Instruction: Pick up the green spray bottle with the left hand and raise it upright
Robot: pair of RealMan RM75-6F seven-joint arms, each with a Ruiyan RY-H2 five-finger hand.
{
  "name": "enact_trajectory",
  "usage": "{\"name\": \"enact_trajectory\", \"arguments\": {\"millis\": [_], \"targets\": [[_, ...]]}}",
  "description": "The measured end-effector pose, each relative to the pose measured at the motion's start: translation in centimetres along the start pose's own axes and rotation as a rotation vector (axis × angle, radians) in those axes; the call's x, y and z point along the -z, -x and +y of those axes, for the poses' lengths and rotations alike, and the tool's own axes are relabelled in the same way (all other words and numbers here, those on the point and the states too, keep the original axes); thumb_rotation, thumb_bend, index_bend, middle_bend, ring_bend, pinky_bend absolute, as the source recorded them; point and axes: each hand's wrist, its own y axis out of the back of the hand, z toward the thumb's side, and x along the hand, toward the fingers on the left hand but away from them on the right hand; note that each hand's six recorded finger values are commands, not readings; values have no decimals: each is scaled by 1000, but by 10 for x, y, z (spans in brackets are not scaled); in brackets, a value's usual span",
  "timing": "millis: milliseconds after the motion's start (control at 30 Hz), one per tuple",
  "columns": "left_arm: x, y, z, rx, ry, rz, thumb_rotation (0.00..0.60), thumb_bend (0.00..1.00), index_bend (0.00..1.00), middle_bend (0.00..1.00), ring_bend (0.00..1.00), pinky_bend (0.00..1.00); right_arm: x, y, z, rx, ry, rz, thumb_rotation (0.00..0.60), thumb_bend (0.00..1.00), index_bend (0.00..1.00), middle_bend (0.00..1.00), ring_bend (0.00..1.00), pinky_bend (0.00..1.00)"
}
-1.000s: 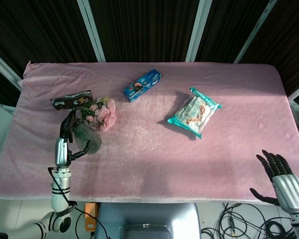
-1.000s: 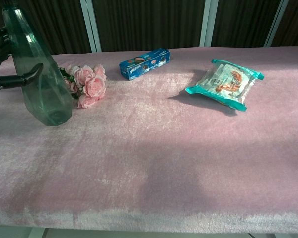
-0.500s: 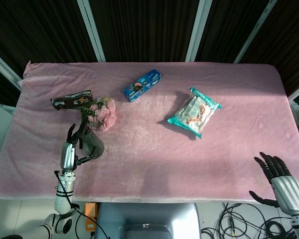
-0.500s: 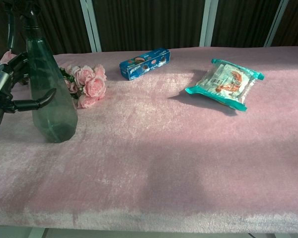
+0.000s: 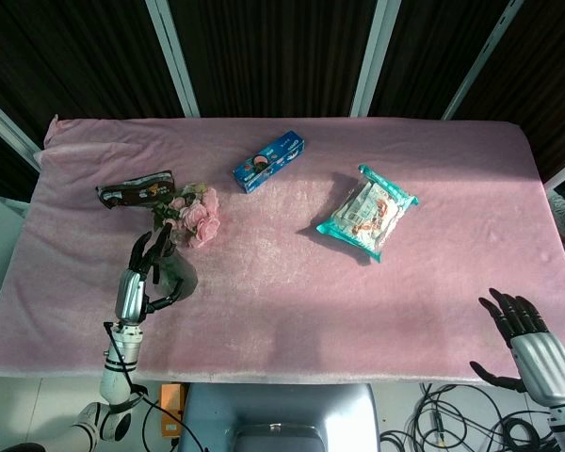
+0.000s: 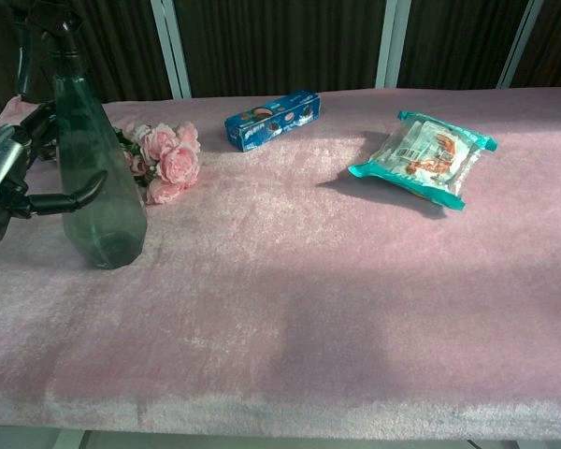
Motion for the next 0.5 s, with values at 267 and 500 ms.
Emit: {"name": "enact_trajectory", "arguments": {"millis": [267, 500], "targets": [[-3, 0, 12, -12, 11, -27, 598, 414, 9, 0, 0, 0, 0, 1, -2, -6, -1, -1, 600, 335, 0, 0, 0, 0], [0, 3, 20, -11, 2, -21, 561, 400, 0, 0, 0, 0, -2, 2, -2, -5, -1, 2, 600, 335, 0, 0, 0, 0]]}}
